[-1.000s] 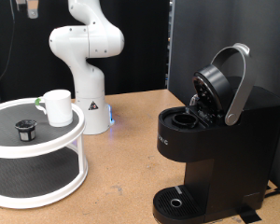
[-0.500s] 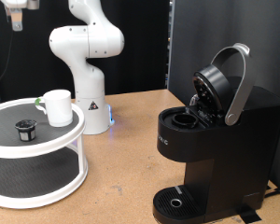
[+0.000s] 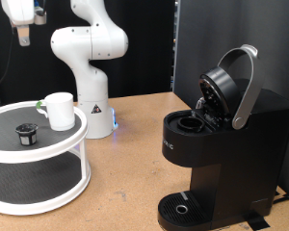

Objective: Make a cup of coffee with the keurig machine

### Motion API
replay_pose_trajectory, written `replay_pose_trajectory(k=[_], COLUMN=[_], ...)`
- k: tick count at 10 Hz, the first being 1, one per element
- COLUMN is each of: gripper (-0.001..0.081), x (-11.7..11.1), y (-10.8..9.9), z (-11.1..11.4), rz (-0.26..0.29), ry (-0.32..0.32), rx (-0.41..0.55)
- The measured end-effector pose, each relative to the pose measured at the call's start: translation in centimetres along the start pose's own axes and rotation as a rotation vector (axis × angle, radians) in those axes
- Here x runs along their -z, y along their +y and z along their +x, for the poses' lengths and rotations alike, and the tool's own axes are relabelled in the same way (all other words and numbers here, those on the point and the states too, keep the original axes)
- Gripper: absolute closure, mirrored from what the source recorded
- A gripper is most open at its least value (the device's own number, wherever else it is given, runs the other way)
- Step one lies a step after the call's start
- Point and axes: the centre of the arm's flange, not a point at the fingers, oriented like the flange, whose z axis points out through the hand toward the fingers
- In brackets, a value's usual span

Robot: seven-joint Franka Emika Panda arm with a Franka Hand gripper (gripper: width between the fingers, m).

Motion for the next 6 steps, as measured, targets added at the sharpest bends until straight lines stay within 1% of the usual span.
replay_pose_trajectory(k=[6], gripper=[0.0000], x=[-1.4], y=[-0.1], z=[0.3], rz=[0.006], ry=[0.000], rx=[0.013])
